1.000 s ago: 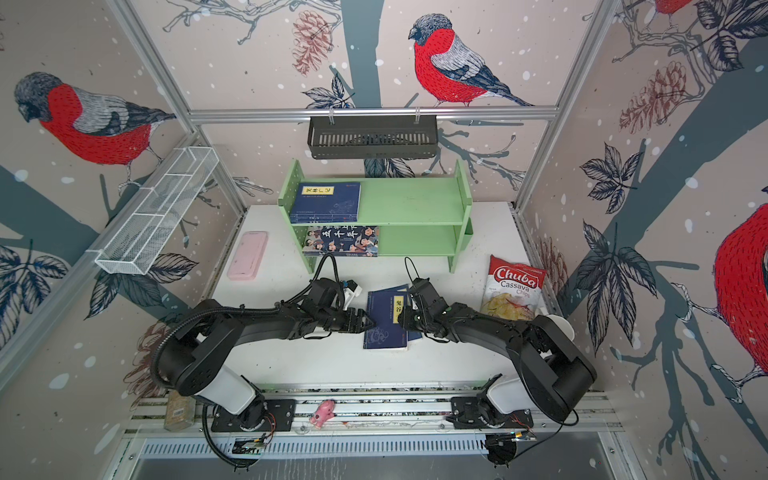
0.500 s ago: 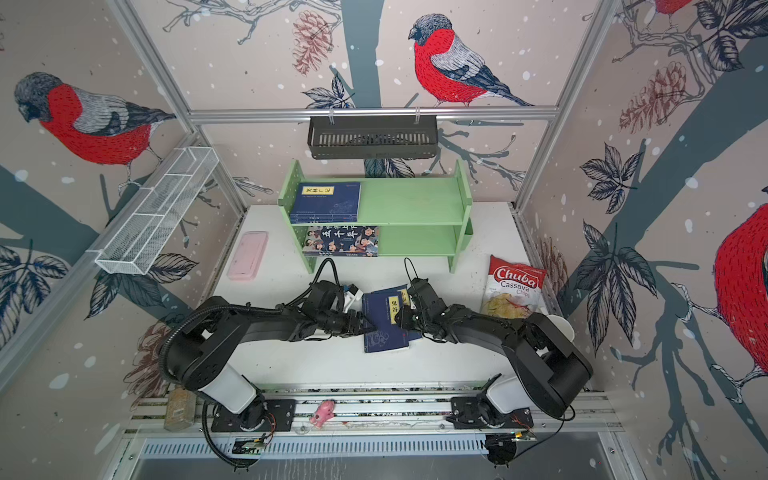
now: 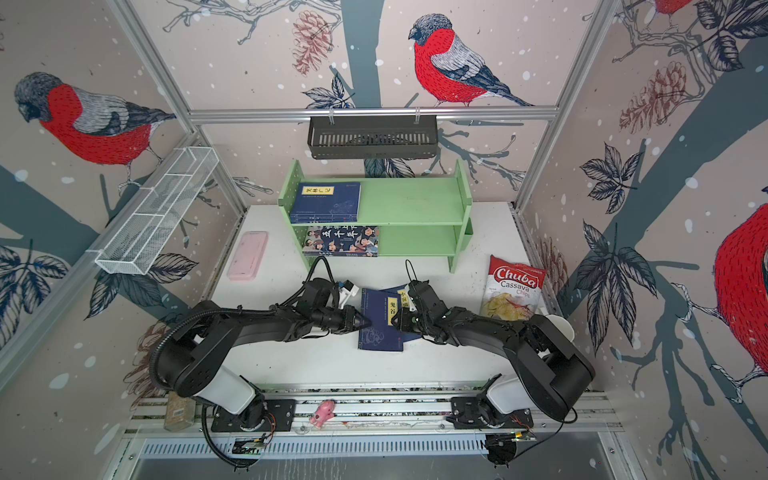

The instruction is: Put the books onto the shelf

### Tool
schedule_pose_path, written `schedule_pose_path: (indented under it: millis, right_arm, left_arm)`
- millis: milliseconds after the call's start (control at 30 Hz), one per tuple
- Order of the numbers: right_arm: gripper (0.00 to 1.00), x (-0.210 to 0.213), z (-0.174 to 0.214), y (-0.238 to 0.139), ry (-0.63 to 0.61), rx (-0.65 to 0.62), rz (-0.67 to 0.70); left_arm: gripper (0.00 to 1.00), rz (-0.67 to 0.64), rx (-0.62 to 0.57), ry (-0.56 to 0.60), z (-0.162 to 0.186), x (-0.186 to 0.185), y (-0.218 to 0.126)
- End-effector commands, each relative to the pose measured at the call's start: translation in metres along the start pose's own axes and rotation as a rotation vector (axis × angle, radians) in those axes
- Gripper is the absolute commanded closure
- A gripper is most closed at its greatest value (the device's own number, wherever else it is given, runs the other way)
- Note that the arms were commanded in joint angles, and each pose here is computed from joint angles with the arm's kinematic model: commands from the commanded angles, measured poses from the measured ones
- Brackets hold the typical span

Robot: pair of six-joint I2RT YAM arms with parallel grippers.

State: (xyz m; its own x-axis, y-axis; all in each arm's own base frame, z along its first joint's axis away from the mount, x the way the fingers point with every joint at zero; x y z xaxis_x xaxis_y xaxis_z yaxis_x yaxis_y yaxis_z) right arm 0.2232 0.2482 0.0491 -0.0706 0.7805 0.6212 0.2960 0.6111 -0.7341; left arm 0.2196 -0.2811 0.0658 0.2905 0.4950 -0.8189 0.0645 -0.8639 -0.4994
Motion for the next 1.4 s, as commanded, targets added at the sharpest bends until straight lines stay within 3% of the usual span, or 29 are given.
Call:
schedule_pose_path:
  millis: [0, 100, 167, 267, 433, 567, 833, 1133, 1367]
  right_arm:
    - [0.60, 0.013, -0.006, -0.002, -0.002, -0.025, -0.052]
    - [0.52, 0.010, -0.011, -0.008, 0.010, -0.059, -0.030]
    - [0.41, 0.006, -0.017, -0.018, 0.041, -0.111, -0.003]
    - [0.35, 0.006, -0.029, -0.040, 0.076, -0.202, 0.010]
    - [0.31, 0.005, -0.047, -0.086, 0.125, -0.354, 0.046]
    - [0.30, 0.008, -0.052, -0.119, 0.156, -0.447, -0.016]
    - [0.28, 0.017, -0.056, -0.156, 0.175, -0.544, -0.097]
    - [0.28, 0.050, -0.079, -0.200, 0.153, -0.672, -0.198]
    - [0.25, 0.072, -0.088, -0.229, 0.148, -0.766, -0.329]
  left_arm:
    - [0.98, 0.041, -0.023, 0.027, -0.006, -0.011, -0.002]
    - [1.00, 0.019, -0.035, 0.048, -0.009, -0.014, -0.007]
    - [1.00, -0.031, -0.041, 0.103, -0.013, -0.017, -0.013]
    - [1.00, -0.015, -0.040, 0.167, -0.014, -0.032, -0.020]
    - [1.00, -0.002, -0.028, 0.271, -0.011, -0.051, -0.026]
    - [1.00, 0.028, 0.008, 0.337, -0.006, -0.070, -0.031]
    - [1.00, 0.114, 0.008, 0.483, -0.007, -0.121, -0.060]
    - [1.00, 0.160, -0.148, 0.726, -0.037, -0.211, -0.121]
    - [1.00, 0.144, -0.352, 0.755, -0.083, -0.253, -0.172]
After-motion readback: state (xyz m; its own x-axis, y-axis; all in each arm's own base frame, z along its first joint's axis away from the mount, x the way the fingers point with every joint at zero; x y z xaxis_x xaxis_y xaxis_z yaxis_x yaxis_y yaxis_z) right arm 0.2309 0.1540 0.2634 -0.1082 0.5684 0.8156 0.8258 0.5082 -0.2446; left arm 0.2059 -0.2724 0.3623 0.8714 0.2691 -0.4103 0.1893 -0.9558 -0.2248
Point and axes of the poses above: each gripper's point midway between its finger pads, its own y axis out along the fingers, its own x axis along the line the jaws close on, z = x × y, the point moved 1 cm from there along -y, back along the fingers, and after that the axes turned 6 degrees about y, right-handed, at the moved point
